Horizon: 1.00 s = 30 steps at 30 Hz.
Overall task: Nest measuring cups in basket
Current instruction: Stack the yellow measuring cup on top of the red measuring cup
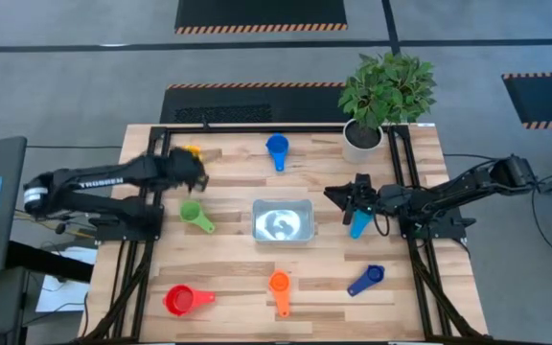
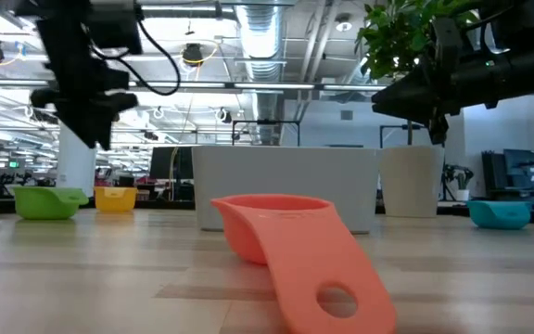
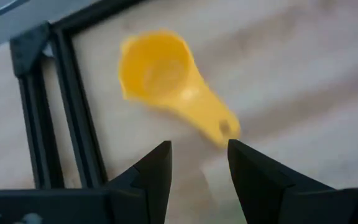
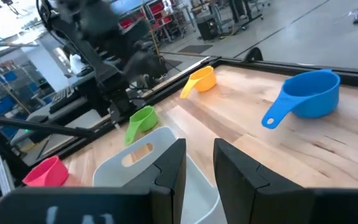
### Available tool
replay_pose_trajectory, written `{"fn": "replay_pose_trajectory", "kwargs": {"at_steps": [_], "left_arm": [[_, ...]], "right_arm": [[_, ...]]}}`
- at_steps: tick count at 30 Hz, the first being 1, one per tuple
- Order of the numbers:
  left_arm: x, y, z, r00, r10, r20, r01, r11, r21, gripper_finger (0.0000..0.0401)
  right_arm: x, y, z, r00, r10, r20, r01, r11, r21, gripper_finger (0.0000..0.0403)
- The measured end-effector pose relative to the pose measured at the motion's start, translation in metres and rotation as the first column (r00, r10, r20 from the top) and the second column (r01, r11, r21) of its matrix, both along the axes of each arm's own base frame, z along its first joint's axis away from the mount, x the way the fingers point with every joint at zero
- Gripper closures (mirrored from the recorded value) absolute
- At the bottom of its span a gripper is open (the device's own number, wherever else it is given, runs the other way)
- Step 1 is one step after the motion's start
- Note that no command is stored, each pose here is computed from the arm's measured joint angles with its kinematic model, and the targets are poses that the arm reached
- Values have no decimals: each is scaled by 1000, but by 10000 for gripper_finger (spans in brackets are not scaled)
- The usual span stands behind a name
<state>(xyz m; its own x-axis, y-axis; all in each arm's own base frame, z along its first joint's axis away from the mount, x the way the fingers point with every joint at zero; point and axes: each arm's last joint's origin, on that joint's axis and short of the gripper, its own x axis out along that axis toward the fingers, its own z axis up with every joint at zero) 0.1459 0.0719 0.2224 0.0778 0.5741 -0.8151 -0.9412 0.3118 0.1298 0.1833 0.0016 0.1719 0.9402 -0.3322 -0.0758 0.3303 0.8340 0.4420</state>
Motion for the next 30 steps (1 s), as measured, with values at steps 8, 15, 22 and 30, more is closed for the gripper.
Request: {"fn": "replay_pose_trajectory", "kwargs": {"at_steps": [8, 15, 22, 30], "left_arm": [[-21, 62, -10, 981, 172, -88, -173, 985, -1, 252], [-22, 88, -19, 966, 246, -84, -244, 969, 33, 252], [-10, 93, -38, 964, 242, -108, -247, 969, -27, 252], [-2, 110, -69, 941, 276, -197, -288, 957, -38, 253]], "right_arm": [[-1, 0, -9, 997, 8, -82, -6, 1000, 25, 294], [-2, 1, -12, 993, 13, -113, -9, 999, 33, 294], [-2, 5, -11, 994, 42, -103, -38, 999, 34, 294], [-2, 6, -11, 993, 43, -108, -40, 999, 30, 294]]}}
